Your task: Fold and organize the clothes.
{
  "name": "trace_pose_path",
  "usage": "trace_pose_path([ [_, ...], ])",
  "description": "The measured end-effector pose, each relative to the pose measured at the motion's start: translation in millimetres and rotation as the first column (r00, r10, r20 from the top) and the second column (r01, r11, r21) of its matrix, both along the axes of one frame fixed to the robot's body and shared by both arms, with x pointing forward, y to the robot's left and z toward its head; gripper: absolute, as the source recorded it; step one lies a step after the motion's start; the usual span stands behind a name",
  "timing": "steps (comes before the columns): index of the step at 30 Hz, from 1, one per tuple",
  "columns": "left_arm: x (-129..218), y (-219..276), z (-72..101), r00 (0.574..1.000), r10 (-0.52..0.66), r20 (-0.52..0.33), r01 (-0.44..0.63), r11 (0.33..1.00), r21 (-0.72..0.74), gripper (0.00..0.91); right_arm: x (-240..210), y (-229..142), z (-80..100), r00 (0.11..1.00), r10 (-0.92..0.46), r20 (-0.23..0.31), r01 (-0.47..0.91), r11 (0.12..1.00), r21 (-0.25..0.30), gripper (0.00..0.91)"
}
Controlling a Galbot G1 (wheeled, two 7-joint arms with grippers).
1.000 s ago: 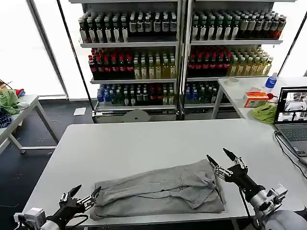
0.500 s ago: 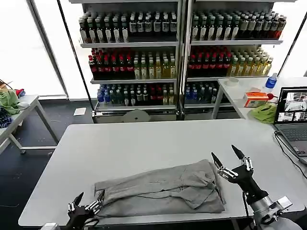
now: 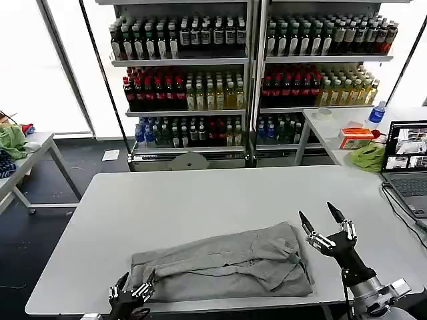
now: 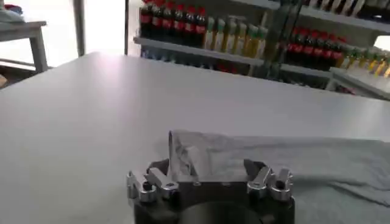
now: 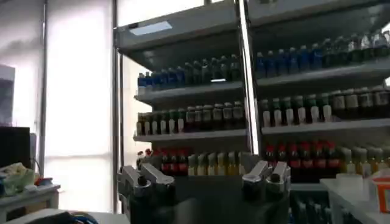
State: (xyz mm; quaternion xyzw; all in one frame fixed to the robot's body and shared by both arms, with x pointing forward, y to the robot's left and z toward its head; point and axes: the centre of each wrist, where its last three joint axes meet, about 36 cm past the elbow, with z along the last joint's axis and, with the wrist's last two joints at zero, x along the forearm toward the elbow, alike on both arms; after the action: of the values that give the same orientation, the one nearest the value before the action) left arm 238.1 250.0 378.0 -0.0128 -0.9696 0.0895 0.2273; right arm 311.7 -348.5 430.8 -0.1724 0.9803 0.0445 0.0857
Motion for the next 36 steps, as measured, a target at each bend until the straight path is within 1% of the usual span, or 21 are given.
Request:
trace_pose_path([
  [1,0,0,-1.8,1.000,-0.001,-0.003,0.001,1.000,0.000,0.262,0,0,0.1,1.000,-0.001,0.001,0.001,1.000,0.002,0.907],
  [2,0,-1,-3.5,1.000,-0.001,-0.005,0.001,1.000,0.000,0.181,0,0,0.4,1.000,-0.002,0.003,0.002,1.000,0.005,0.907],
  [3,0,-2,-4.8,1.000,-0.001,-0.005,0.001,1.000,-0.001,0.141,0,-1,0.6,1.000,-0.002,0.005,0.002,1.000,0.007,0.907],
  [5,-1,-4,-6.1,1.000,0.000,-0.006,0.000,1.000,-0.006,0.101,0,-1,1.1,1.000,-0.003,0.005,0.003,1.000,0.014,0.907],
  [6,-1,-5,-6.5,1.000,-0.002,-0.006,0.002,1.000,-0.012,0.040,0,-1,1.3,1.000,-0.004,0.005,0.004,1.000,0.019,0.907],
  [8,-2,-7,-6.9,1.000,-0.001,-0.006,0.001,1.000,-0.020,0.010,-1,0,1.7,1.000,-0.005,0.003,0.005,0.999,0.034,0.907],
  [11,-1,-9,-7.0,1.000,-0.001,-0.005,0.000,1.000,-0.031,0.010,-2,2,1.9,1.000,-0.007,0.000,0.007,0.998,0.056,0.907],
  [18,2,-4,-8.2,1.000,0.006,-0.003,-0.006,0.999,-0.038,0.010,-2,2,2.7,1.000,-0.007,0.000,0.007,0.997,0.076,0.907],
  [26,7,12,3.5,1.000,-0.001,0.010,0.002,0.999,-0.037,0.010,1,3,5.3,1.000,-0.013,0.006,0.012,0.996,0.093,0.907],
  [30,12,33,12.6,1.000,0.001,0.020,0.000,1.000,-0.016,0.010,4,3,5.6,1.000,-0.017,0.007,0.016,0.995,0.096,0.907],
  [36,23,91,28.9,0.999,0.037,0.038,-0.040,0.996,0.074,0.010,8,2,5.3,1.000,-0.023,0.011,0.021,0.995,0.100,0.907],
])
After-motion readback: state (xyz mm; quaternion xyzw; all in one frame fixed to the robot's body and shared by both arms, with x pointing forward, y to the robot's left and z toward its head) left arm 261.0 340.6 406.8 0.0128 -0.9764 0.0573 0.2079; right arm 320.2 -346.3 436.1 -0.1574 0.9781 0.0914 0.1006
